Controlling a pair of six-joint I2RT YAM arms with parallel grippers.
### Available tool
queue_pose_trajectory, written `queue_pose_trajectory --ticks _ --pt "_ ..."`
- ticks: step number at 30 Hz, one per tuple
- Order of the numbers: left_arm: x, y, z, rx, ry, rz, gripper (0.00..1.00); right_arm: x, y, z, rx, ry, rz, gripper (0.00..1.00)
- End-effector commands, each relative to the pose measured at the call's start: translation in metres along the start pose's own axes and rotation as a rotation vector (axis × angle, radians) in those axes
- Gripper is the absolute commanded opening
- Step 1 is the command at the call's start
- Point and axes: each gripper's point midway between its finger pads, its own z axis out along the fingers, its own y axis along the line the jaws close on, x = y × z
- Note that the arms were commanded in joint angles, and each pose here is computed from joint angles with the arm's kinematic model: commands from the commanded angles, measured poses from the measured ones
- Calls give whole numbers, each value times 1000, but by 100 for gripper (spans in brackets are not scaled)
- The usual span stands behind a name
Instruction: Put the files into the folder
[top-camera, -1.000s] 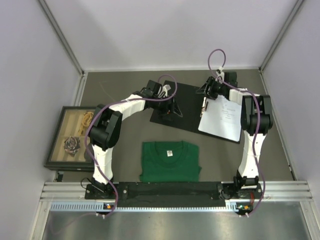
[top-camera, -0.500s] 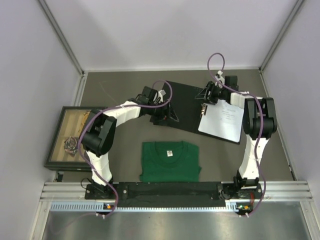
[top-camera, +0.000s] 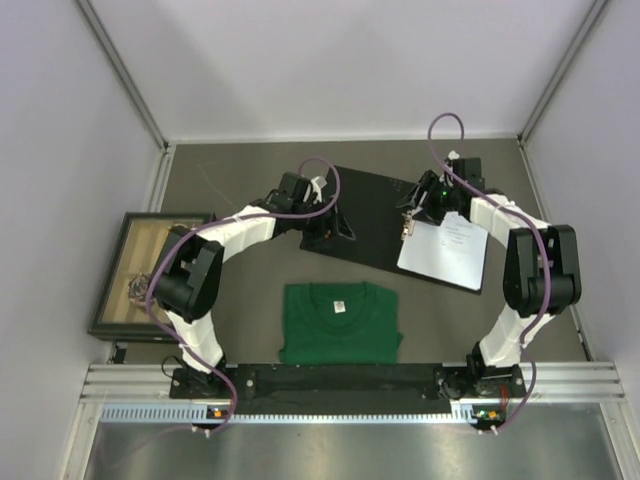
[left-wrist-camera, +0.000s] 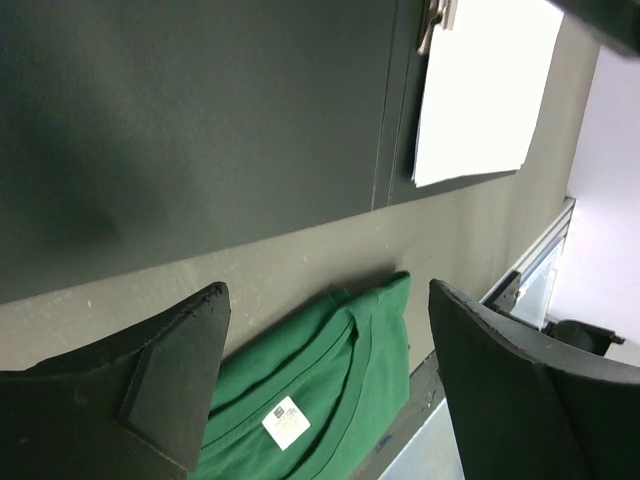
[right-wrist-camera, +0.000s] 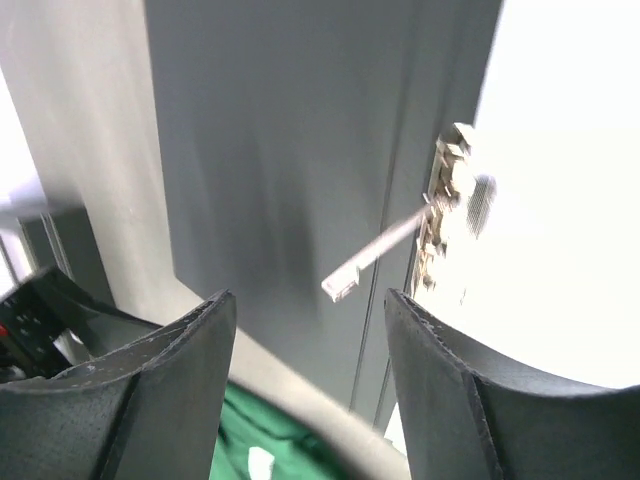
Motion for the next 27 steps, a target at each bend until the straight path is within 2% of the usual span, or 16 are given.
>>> queue_pose_trajectory --ticks 1,5,10,14,18,24,27 --pt "-24 -25 -2 35 -67 60 84 1 0 -15 99 -31 188 61" --pt "-30 -38 17 40 -38 66 82 1 11 -18 69 -9 233 59" --pt "-27 -41 37 24 -10 71 81 -3 12 -23 93 -19 212 57" --pt "-29 -40 54 24 17 63 78 -6 8 -25 119 -26 167 46" --pt "-33 -40 64 29 32 58 77 -7 3 -21 143 -16 132 44" --pt "-38 -41 75 35 36 47 76 -2 18 -12 26 -15 303 43" --pt "-40 -35 77 2 28 39 75 6 15 -6 31 23 392 38"
